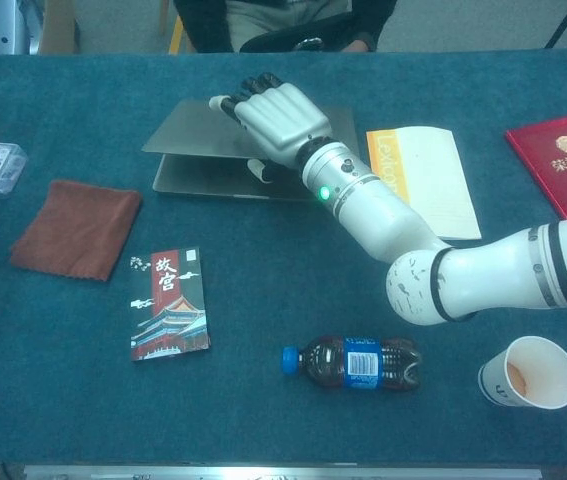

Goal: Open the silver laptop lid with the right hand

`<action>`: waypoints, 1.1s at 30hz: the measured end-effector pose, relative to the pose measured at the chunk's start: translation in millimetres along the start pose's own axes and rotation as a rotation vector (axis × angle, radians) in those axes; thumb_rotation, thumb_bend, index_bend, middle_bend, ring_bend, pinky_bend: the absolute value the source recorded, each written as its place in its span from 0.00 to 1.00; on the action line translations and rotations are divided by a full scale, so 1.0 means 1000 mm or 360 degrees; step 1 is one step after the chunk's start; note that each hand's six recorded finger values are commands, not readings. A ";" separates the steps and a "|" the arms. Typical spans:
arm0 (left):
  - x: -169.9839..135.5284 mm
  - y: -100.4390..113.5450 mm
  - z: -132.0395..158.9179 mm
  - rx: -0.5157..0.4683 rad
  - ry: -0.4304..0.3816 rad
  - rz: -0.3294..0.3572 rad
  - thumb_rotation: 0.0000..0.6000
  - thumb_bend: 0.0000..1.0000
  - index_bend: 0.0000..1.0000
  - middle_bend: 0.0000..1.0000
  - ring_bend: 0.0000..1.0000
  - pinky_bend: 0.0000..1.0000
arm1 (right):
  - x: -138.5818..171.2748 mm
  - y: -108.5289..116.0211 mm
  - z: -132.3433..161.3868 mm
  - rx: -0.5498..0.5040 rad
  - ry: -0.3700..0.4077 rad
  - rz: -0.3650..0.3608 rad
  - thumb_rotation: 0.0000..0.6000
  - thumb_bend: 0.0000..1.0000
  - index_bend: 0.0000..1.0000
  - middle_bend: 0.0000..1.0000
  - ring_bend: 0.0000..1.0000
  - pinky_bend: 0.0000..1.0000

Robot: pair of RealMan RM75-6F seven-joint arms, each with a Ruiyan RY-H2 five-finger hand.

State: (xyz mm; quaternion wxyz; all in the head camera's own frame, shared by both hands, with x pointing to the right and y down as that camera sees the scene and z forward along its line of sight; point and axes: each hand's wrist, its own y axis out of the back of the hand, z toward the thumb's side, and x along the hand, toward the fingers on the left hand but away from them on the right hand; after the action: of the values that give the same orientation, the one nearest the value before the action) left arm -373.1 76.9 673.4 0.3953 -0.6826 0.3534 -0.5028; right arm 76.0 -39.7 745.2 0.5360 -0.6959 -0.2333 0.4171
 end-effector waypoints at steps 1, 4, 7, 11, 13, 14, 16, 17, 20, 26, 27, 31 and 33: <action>0.002 -0.002 0.003 0.0001 -0.0016 -0.0011 1.00 0.41 0.29 0.35 0.28 0.27 | 0.000 0.001 0.000 0.0004 -0.0004 -0.0003 1.00 0.36 0.12 0.19 0.00 0.03; 0.007 -0.006 0.011 0.0012 -0.0059 -0.0045 1.00 0.41 0.28 0.32 0.28 0.27 | -0.001 0.003 0.001 0.0022 -0.0011 -0.0010 1.00 0.36 0.12 0.19 0.00 0.03; 0.013 -0.009 0.021 0.0028 -0.0108 -0.0082 1.00 0.41 0.25 0.28 0.26 0.26 | -0.001 0.005 0.001 0.0028 -0.0018 -0.0015 1.00 0.36 0.12 0.19 0.00 0.03; 0.023 -0.012 0.034 0.0045 -0.0176 -0.0133 1.00 0.41 0.22 0.21 0.20 0.22 | -0.002 0.008 0.001 0.0035 -0.0026 -0.0027 1.00 0.36 0.12 0.19 0.00 0.03; 0.028 -0.014 0.041 0.0049 -0.0214 -0.0162 1.00 0.41 0.18 0.19 0.16 0.20 | -0.003 0.009 0.001 0.0040 -0.0027 -0.0032 1.00 0.36 0.13 0.19 0.00 0.03; 0.030 -0.015 0.043 0.0051 -0.0229 -0.0176 0.97 0.41 0.15 0.16 0.14 0.18 | -0.003 0.010 0.001 0.0045 -0.0028 -0.0035 1.00 0.36 0.13 0.19 0.00 0.03; 0.035 -0.018 0.049 0.0054 -0.0264 -0.0215 0.88 0.41 0.09 0.11 0.10 0.15 | -0.003 0.011 0.001 0.0062 -0.0030 -0.0048 1.00 0.36 0.12 0.19 0.00 0.03; 0.037 -0.020 0.052 0.0055 -0.0280 -0.0233 0.81 0.41 0.06 0.09 0.09 0.14 | -0.003 0.012 0.001 0.0064 -0.0031 -0.0053 1.00 0.36 0.12 0.19 0.00 0.03; 0.044 -0.024 0.061 0.0058 -0.0336 -0.0288 0.64 0.41 0.04 0.06 0.05 0.12 | -0.003 0.013 0.001 0.0073 -0.0034 -0.0055 1.00 0.36 0.12 0.19 0.00 0.03; 0.058 -0.031 0.080 0.0083 -0.0435 -0.0352 0.62 0.41 0.04 0.04 0.04 0.09 | -0.003 0.016 0.003 0.0081 -0.0033 -0.0070 1.00 0.36 0.12 0.19 0.00 0.03; 0.061 -0.032 0.083 0.0086 -0.0448 -0.0358 0.62 0.41 0.04 0.04 0.04 0.09 | -0.003 0.017 0.003 0.0081 -0.0033 -0.0071 1.00 0.36 0.12 0.19 0.00 0.03; 0.071 -0.034 0.091 0.0097 -0.0478 -0.0380 0.61 0.41 0.04 0.04 0.04 0.09 | -0.003 0.017 0.003 0.0089 -0.0031 -0.0072 1.00 0.36 0.12 0.19 0.00 0.03; 0.077 -0.037 0.095 0.0108 -0.0491 -0.0398 0.62 0.41 0.04 0.04 0.04 0.09 | -0.003 0.017 0.003 0.0089 -0.0032 -0.0073 1.00 0.36 0.12 0.19 0.00 0.03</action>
State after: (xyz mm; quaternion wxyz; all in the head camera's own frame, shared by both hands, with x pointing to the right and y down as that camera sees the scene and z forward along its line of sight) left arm -259.5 43.1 720.1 0.4019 -0.7765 0.1841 -0.4491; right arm 69.5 -45.5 729.5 0.5625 -0.6707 -0.2429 0.4181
